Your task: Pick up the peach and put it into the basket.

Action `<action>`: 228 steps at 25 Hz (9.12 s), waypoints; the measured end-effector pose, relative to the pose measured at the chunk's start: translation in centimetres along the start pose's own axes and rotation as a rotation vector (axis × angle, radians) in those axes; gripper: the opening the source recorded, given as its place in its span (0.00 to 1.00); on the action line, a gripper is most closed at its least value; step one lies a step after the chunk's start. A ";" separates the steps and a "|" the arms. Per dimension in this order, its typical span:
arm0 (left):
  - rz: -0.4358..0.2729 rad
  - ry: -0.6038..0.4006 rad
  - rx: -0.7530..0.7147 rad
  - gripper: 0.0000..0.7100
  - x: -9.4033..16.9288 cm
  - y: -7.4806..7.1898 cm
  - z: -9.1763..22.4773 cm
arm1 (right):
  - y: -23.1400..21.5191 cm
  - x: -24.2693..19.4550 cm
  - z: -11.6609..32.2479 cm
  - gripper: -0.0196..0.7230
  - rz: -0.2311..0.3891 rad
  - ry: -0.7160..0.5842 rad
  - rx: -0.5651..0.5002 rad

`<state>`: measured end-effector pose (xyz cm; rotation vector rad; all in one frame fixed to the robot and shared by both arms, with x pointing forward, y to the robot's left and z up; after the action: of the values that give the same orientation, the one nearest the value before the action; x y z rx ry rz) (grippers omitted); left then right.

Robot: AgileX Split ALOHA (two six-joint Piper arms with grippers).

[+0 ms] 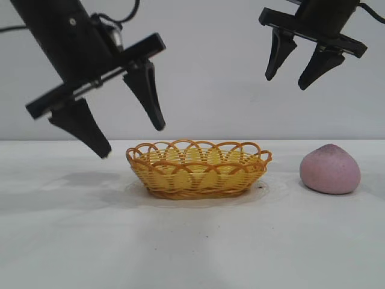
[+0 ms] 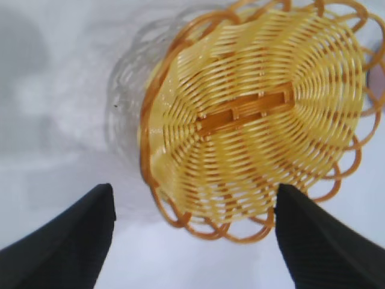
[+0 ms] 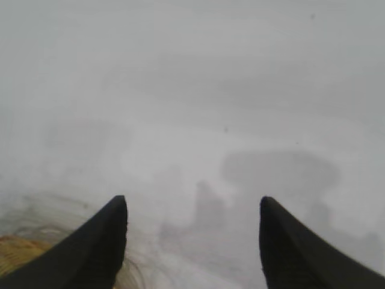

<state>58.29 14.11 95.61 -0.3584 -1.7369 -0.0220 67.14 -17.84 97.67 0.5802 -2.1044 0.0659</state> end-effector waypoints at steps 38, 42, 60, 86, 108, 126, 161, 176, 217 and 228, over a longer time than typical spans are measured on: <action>-0.314 0.019 0.343 0.70 11.2 16.3 3.2 | 0.1 0.0 0.2 0.57 -0.012 0.020 0.015; -0.306 -0.027 0.344 0.70 13.8 14.6 6.6 | 0.1 0.0 0.2 0.57 -0.012 0.020 0.015; -0.235 -0.432 0.328 0.70 16.8 7.7 24.0 | 0.2 0.0 0.3 0.57 -0.015 0.025 0.017; -0.236 -0.874 0.299 0.70 15.4 5.5 33.2 | 0.4 0.0 0.8 0.57 -0.029 0.070 0.030; -0.237 -0.880 0.298 0.70 15.4 5.5 33.1 | 0.6 2.2 4.4 0.57 -0.044 0.395 0.132; -0.237 -0.880 0.298 0.70 15.4 5.5 33.1 | 1.6 0.0 7.5 0.50 -0.066 0.637 0.072; -0.237 -0.880 0.298 0.70 15.4 5.5 33.1 | 7.0 1.6 -0.1 0.03 -0.105 0.398 0.210; -0.237 -0.880 0.298 0.70 15.4 5.5 33.1 | 14.2 -5.6 3.9 0.11 -0.184 0.549 0.355; -0.237 -0.880 0.298 0.70 15.4 5.5 33.1 | -8.1 3.8 -0.6 0.57 0.180 0.385 0.044; -0.237 -0.880 0.298 0.70 15.4 5.5 33.1 | -9.8 7.8 -1.1 0.57 0.188 0.294 -0.035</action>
<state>25.62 29.86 102.77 0.0918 -2.5999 0.2563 68.61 -29.17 102.88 0.3278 -1.8628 0.2077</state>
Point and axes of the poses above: a point on each arm's last joint axis where the gripper is mounted, x pointing back along that axis away from the gripper, y along the wrist's bending axis when the last joint is at zero, z = x × y, the point moved 3 cm from there along -x, pointing out along that axis toward the gripper, and after that the axes turned 12 degrees about x, right-handed, at the moved point
